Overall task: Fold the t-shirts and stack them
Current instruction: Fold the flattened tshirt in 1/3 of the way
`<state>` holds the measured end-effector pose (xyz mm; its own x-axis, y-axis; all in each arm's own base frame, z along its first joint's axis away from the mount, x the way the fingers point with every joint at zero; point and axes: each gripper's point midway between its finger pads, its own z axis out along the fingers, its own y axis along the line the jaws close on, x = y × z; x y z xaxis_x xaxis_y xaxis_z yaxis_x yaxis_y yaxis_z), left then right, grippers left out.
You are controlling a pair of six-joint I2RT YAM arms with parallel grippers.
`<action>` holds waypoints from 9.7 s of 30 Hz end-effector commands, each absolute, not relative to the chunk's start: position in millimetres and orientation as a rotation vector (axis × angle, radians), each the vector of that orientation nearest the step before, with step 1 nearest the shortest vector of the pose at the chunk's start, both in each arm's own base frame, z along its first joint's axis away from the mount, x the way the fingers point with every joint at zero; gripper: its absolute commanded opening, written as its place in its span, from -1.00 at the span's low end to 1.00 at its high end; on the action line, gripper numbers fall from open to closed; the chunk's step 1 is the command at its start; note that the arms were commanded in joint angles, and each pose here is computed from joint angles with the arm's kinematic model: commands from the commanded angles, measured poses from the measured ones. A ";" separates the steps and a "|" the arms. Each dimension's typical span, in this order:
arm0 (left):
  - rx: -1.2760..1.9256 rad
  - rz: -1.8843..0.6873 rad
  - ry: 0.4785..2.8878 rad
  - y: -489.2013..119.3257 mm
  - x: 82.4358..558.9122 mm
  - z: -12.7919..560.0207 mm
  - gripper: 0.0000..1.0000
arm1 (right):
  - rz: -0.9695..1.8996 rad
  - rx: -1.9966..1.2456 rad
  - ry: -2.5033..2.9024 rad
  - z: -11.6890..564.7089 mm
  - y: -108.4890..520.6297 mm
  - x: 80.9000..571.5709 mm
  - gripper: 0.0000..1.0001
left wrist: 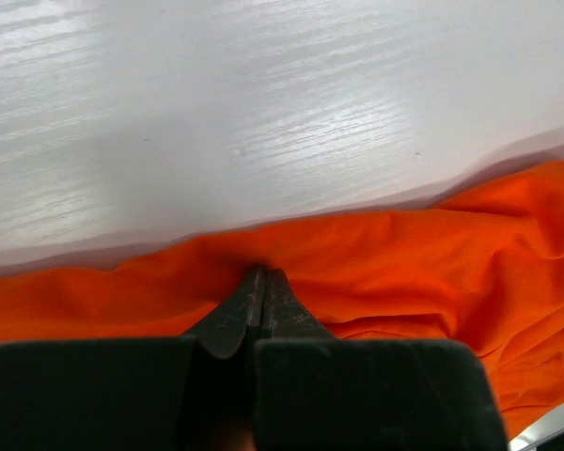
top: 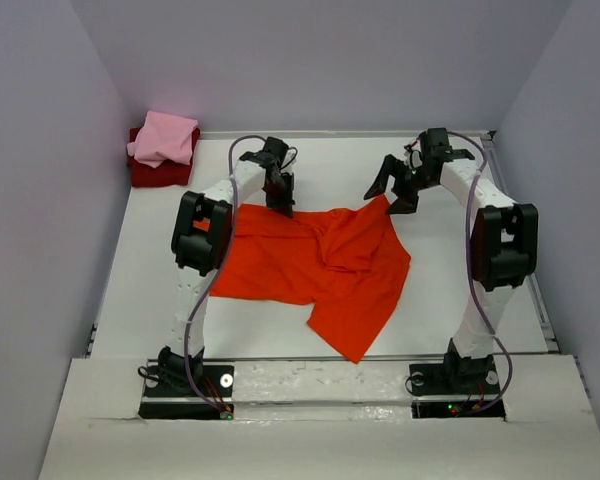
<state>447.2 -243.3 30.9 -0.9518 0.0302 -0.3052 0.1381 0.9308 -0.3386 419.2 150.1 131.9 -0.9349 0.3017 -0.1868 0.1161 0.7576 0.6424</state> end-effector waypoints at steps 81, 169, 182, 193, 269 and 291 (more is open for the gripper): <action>-0.009 -0.373 2.844 -201.3 447.7 34.9 -1.00 | 0.960 0.488 2.613 41.9 79.3 504.0 -0.94; 0.214 -0.023 2.802 -169.6 396.5 101.5 0.03 | 0.836 0.221 2.921 26.4 169.4 401.9 -1.00; 0.222 0.225 2.694 -202.3 435.2 105.2 0.04 | 0.833 0.171 2.886 63.9 173.4 408.8 -1.00; 0.458 0.294 2.533 -216.4 445.7 131.4 -0.01 | 0.899 0.155 2.878 68.6 180.2 409.7 -1.00; 1.497 -0.321 2.378 -269.8 413.8 43.0 0.34 | 0.910 0.108 2.847 78.7 179.8 404.3 -1.00; 1.430 -0.303 2.358 -268.3 405.8 76.5 0.01 | 0.758 0.212 2.987 -4.3 167.7 413.2 -1.00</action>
<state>408.6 -265.9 36.4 -0.4893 0.7927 -0.3636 0.8594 0.5092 -0.0463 399.2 173.9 19.1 -0.9883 0.1503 0.0276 0.1409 0.8258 0.5460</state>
